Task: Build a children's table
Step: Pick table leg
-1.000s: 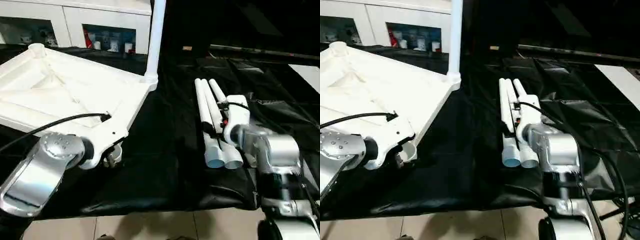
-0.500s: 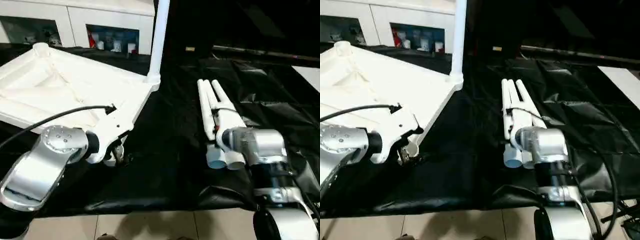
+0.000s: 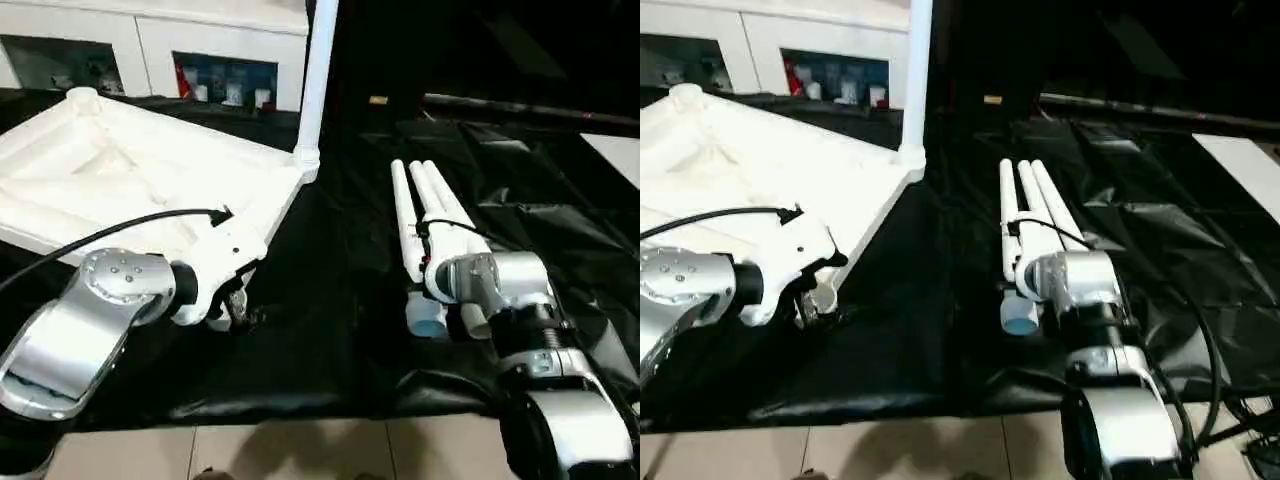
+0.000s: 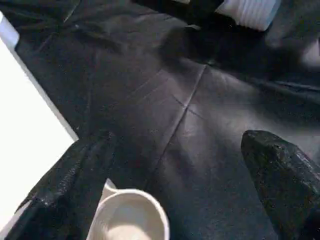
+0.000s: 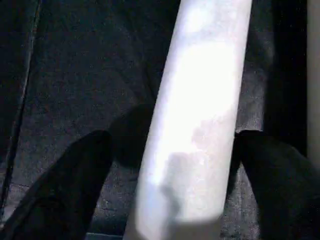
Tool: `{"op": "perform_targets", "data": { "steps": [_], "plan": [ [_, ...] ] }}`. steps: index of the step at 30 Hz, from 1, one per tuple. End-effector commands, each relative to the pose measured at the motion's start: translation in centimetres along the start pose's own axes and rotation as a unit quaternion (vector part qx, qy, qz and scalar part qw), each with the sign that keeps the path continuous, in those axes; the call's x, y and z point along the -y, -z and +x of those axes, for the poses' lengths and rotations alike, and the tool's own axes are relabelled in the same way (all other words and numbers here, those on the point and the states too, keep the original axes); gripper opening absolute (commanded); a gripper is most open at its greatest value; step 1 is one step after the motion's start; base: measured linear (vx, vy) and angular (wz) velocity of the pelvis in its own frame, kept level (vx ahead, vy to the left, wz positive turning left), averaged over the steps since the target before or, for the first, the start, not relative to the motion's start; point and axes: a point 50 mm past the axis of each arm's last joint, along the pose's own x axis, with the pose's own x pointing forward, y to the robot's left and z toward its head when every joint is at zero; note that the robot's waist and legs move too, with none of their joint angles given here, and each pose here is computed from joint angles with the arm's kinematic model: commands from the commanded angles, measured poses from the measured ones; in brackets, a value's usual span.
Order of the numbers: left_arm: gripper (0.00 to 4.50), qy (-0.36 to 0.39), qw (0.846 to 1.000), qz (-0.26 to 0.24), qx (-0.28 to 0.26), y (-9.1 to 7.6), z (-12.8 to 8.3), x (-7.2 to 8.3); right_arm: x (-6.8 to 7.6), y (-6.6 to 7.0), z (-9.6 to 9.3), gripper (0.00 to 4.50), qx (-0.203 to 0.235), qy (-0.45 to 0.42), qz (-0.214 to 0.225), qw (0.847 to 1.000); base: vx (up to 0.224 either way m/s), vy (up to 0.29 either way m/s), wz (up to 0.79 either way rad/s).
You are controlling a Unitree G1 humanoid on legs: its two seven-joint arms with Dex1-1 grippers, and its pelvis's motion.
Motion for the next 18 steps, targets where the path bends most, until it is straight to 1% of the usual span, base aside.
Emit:
{"op": "perform_targets", "data": {
  "steps": [1,4,6,9,10,11,15,16,17,18],
  "plan": [
    [4.50,0.006,1.000,0.006,0.008,-0.4,-0.1,0.1,0.3,0.9,0.4,3.95,-0.021,-0.001,0.013,1.000,0.000,0.000,0.00],
    [4.50,0.010,1.000,0.007,0.005,-0.3,0.1,0.2,0.4,1.3,0.8,3.78,-0.029,0.003,0.021,0.999,0.000,0.000,0.00],
    [4.50,0.010,1.000,0.008,0.005,-0.4,0.2,0.2,0.5,1.3,0.9,3.45,-0.029,0.003,0.025,0.999,0.000,0.000,0.00],
    [4.50,0.008,1.000,0.008,0.014,-0.7,0.4,0.1,0.8,1.3,0.9,3.33,-0.027,0.006,0.034,0.999,0.000,0.000,0.00],
    [4.50,0.008,1.000,0.008,0.014,-0.7,0.4,0.1,0.8,1.3,0.9,3.11,-0.027,0.006,0.034,0.999,0.000,0.000,0.00],
    [4.50,0.007,1.000,0.008,0.016,-0.7,0.6,0.1,1.0,1.1,0.9,3.11,-0.022,0.007,0.038,0.999,0.000,0.000,0.00],
    [4.50,0.004,1.000,0.010,0.016,-0.7,0.8,0.0,1.3,0.9,0.9,2.66,-0.014,0.008,0.049,0.999,0.000,0.000,0.00],
    [4.50,-0.001,1.000,0.009,0.020,-0.8,0.9,-0.2,1.4,0.8,0.9,2.66,-0.010,0.009,0.052,0.999,0.000,0.000,0.00],
    [4.50,-0.005,1.000,0.009,0.023,-1.0,1.0,-0.3,1.4,0.7,0.9,2.53,-0.005,0.011,0.053,0.999,0.000,0.000,0.00],
    [4.50,-0.018,0.999,0.006,0.035,-1.3,1.2,-0.7,1.5,0.5,0.8,2.53,0.006,0.009,0.059,0.998,0.000,0.000,0.00]
  ]
}}
